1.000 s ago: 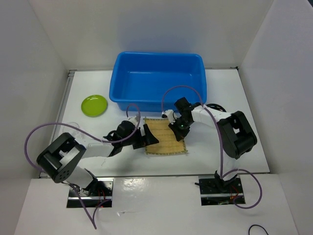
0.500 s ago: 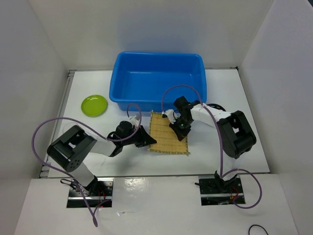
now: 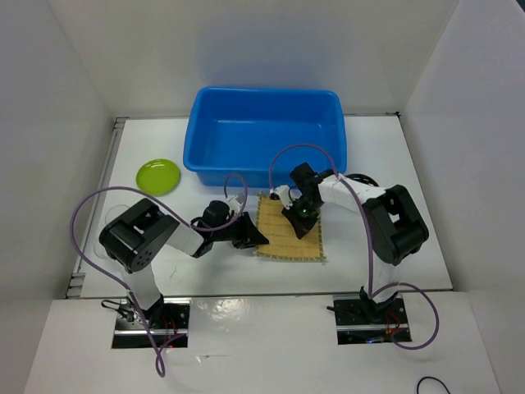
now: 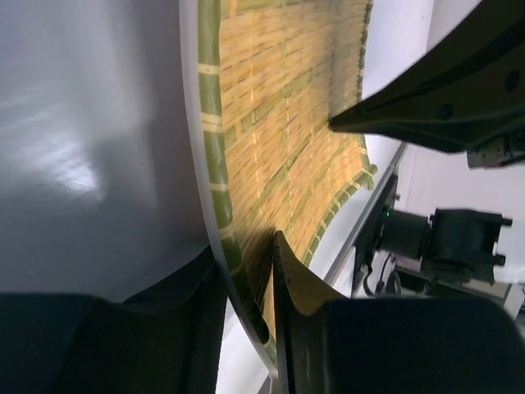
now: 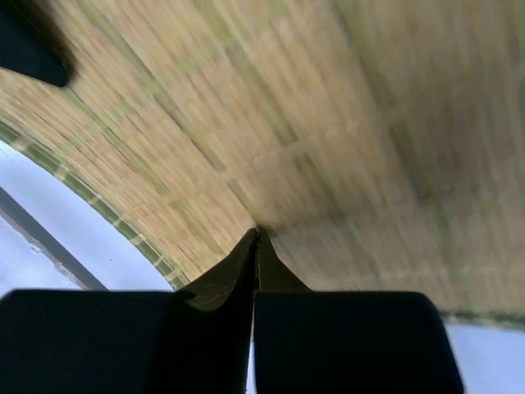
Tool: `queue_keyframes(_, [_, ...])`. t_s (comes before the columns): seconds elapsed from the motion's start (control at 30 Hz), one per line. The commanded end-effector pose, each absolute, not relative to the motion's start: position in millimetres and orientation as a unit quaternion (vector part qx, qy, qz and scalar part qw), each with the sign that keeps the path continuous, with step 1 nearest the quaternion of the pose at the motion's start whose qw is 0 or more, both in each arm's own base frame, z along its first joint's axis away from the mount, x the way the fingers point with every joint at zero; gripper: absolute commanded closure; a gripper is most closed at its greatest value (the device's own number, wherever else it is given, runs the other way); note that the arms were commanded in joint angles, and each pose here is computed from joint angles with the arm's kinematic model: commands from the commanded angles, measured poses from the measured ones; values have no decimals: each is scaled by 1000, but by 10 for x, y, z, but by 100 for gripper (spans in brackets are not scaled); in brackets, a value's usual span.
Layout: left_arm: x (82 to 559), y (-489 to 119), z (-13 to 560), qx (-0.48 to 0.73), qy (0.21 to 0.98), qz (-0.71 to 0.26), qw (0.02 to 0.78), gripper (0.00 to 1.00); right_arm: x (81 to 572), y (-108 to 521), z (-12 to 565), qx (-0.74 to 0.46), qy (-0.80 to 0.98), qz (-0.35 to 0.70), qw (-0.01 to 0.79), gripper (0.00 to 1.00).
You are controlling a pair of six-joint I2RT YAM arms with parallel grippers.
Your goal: Place the mixed dishes into the plastic bin
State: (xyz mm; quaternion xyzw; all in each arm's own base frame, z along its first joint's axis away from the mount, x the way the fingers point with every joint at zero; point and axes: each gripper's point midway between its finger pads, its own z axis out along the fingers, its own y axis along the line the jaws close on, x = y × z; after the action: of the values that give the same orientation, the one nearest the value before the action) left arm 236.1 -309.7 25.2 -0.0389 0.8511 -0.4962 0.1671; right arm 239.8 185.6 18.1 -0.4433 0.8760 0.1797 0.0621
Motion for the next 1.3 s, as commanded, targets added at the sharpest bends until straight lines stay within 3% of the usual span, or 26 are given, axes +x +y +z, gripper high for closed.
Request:
queue_keyframes(0.0, [2017,-3215,375,73,838,-521,147,100,2568,2019,345,-466,849,212,126,100])
queue_keyframes(0.1, [1919,-3263,677,122,828,-526,149,100,2779,1879,832,-436,843,242,203,100])
queue_keyframes(0.23, [1824,-3233,1235,184,812,-520,190,100,2937,1406,1736,-388,813,241,362,98])
queue_keyframes(0.3, [1746,-3163,1411,188,813,-518,190,100,3017,1160,2135,-352,794,210,449,94])
queue_keyframes(0.4, [1764,-3028,2048,203,783,-535,244,100,3023,532,2742,-236,765,85,593,97])
queue_keyframes(0.57, [1871,-2891,2861,210,751,-562,275,100,3124,283,2678,-191,782,59,590,100])
queue_keyframes(0.73, [2274,-2820,3504,185,722,-602,287,100,3169,203,2659,-173,788,43,589,100])
queue_keyframes(1.13, [3776,-2529,4054,-13,689,-645,330,100,3179,105,2637,-161,791,34,590,100])
queue_keyframes(1.27, [4279,-2493,3959,-85,671,-663,321,100,3164,94,2665,-160,788,34,594,100])
